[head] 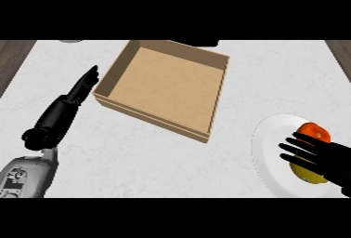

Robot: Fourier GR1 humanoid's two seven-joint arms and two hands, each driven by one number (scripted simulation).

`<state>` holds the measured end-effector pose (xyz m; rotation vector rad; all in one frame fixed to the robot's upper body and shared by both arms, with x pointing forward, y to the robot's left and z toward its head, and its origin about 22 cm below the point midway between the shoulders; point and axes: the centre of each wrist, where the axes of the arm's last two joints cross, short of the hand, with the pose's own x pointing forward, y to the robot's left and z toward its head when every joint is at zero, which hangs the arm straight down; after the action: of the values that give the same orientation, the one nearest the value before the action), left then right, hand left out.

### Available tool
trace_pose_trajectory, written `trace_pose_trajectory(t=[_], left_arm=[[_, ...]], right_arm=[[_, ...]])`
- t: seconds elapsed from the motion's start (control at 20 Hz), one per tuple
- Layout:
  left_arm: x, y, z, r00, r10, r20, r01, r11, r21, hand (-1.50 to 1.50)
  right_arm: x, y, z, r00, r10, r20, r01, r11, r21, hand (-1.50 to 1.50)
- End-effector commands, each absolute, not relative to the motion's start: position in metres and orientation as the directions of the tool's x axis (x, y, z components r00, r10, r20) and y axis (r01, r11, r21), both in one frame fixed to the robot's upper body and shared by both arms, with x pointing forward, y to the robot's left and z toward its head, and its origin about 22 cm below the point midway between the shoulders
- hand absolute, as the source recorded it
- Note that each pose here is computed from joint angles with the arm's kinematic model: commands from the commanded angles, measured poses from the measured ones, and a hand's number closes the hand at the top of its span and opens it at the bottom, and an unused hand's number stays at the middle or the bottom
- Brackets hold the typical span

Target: Pick the lemon from the plate and place it in the cardboard box

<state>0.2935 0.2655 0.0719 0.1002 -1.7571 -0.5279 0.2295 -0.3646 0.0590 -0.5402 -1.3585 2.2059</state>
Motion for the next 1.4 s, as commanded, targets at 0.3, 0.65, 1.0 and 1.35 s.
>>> trace_pose_trajectory(t=[0.3, 0.65, 1.0, 1.35], left_arm=[[0.294, 0.268, 0.067, -0.242, -0.345, 0.907, 0.226, 0.889, 0.399, 0.0], [0.285, 0.275, 0.068, -0.256, -0.346, 0.903, 0.203, 0.894, 0.4, 0.0], [0.296, 0.263, 0.068, -0.268, -0.343, 0.9, 0.242, 0.881, 0.407, 0.0], [0.299, 0.239, 0.073, -0.309, -0.306, 0.901, 0.302, 0.866, 0.398, 0.0]], right_arm=[[0.25, -0.363, 0.038, -0.825, 0.563, -0.057, -0.221, -0.413, -0.883, 1.5], [0.24, -0.358, 0.009, -0.893, 0.445, -0.063, -0.088, -0.311, -0.946, 1.5], [0.252, -0.199, 0.004, -0.895, 0.444, 0.05, -0.125, -0.141, -0.982, 1.5], [0.252, -0.102, 0.024, -0.867, 0.48, 0.138, -0.164, -0.012, -0.986, 1.5]])
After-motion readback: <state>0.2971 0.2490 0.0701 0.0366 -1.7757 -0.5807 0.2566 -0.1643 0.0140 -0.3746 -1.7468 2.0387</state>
